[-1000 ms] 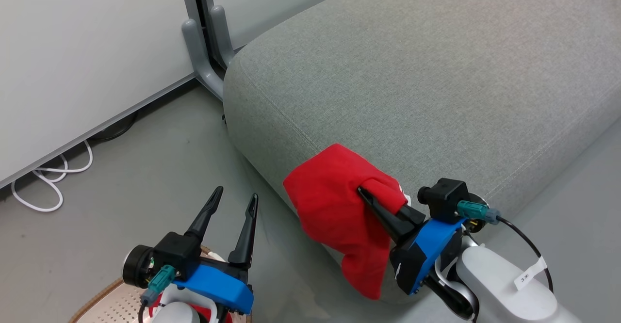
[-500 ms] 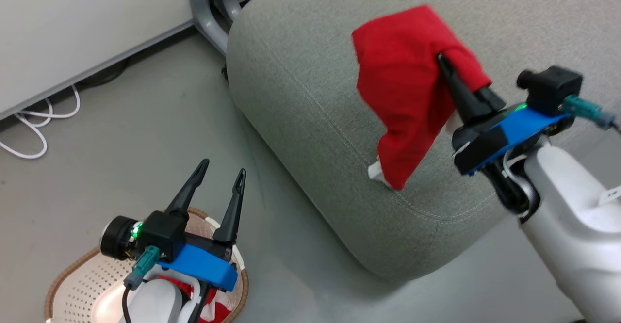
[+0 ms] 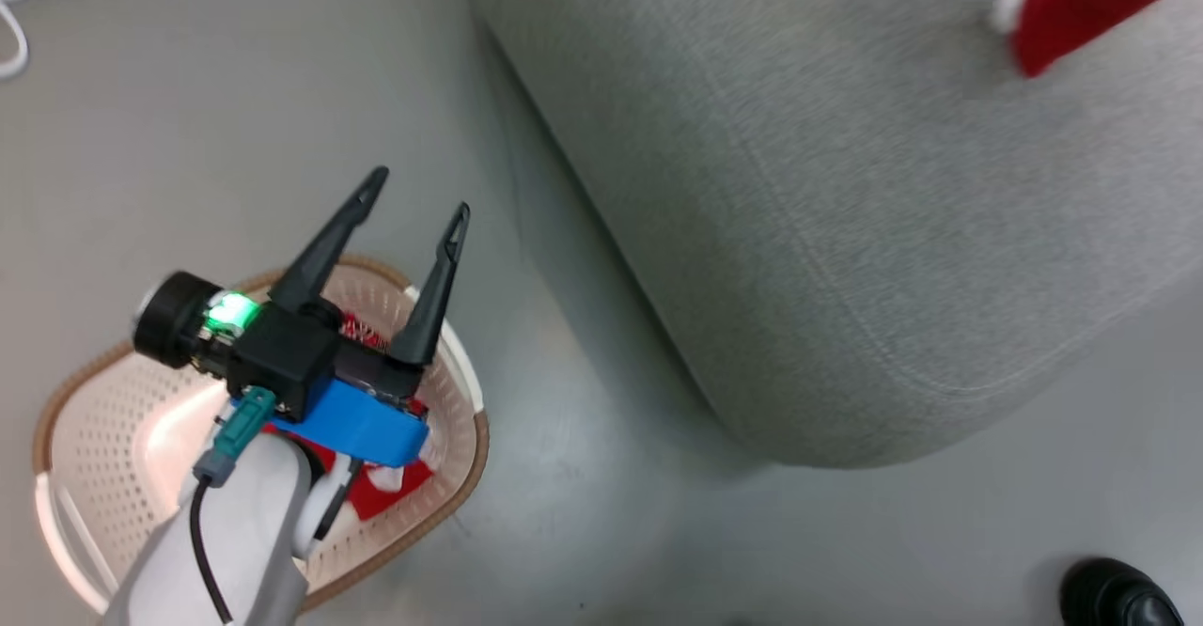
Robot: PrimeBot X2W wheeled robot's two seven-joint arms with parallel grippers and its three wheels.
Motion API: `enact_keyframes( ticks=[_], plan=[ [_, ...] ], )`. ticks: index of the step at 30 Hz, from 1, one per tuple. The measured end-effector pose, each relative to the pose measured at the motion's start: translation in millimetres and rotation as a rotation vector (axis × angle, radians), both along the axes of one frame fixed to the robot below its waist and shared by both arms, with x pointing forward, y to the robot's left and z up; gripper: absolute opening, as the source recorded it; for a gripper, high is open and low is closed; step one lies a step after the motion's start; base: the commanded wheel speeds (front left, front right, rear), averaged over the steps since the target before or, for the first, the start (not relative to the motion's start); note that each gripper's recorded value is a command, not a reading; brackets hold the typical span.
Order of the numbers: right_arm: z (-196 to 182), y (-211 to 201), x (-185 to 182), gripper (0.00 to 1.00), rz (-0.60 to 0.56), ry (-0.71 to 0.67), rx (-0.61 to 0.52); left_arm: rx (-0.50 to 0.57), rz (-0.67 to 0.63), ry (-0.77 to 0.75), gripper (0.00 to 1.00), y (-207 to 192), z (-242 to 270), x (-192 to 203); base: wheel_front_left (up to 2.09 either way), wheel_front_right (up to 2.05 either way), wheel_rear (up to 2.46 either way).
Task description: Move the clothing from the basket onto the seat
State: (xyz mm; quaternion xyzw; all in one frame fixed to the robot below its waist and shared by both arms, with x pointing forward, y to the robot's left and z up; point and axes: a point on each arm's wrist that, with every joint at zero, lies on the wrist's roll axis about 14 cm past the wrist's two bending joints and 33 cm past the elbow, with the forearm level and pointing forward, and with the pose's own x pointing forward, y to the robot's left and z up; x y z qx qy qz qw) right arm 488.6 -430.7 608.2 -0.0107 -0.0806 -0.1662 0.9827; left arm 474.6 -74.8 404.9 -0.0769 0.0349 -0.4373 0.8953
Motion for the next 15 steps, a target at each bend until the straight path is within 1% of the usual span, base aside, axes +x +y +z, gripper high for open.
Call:
enact_keyframes(
  ticks=[3,6,10,15],
  plan=[
    [-24,-8,14,0.0,-0.028,0.034,0.017,0.014,0.013,0.019,1.0,9,-19,7,0.0,0.0,0.0],
    [-58,-10,25,0.0,-0.05,0.089,0.037,0.026,0.012,0.044,1.0,14,-39,9,0.0,0.0,0.0],
    [-101,-15,29,0.0,-0.087,0.173,0.049,0.027,0.012,0.059,1.0,16,-54,13,0.0,0.0,0.0],
    [-146,-13,30,0.0,-0.123,0.241,0.084,0.026,0.02,0.075,1.0,19,-67,16,0.0,0.0,0.0]
  ],
)
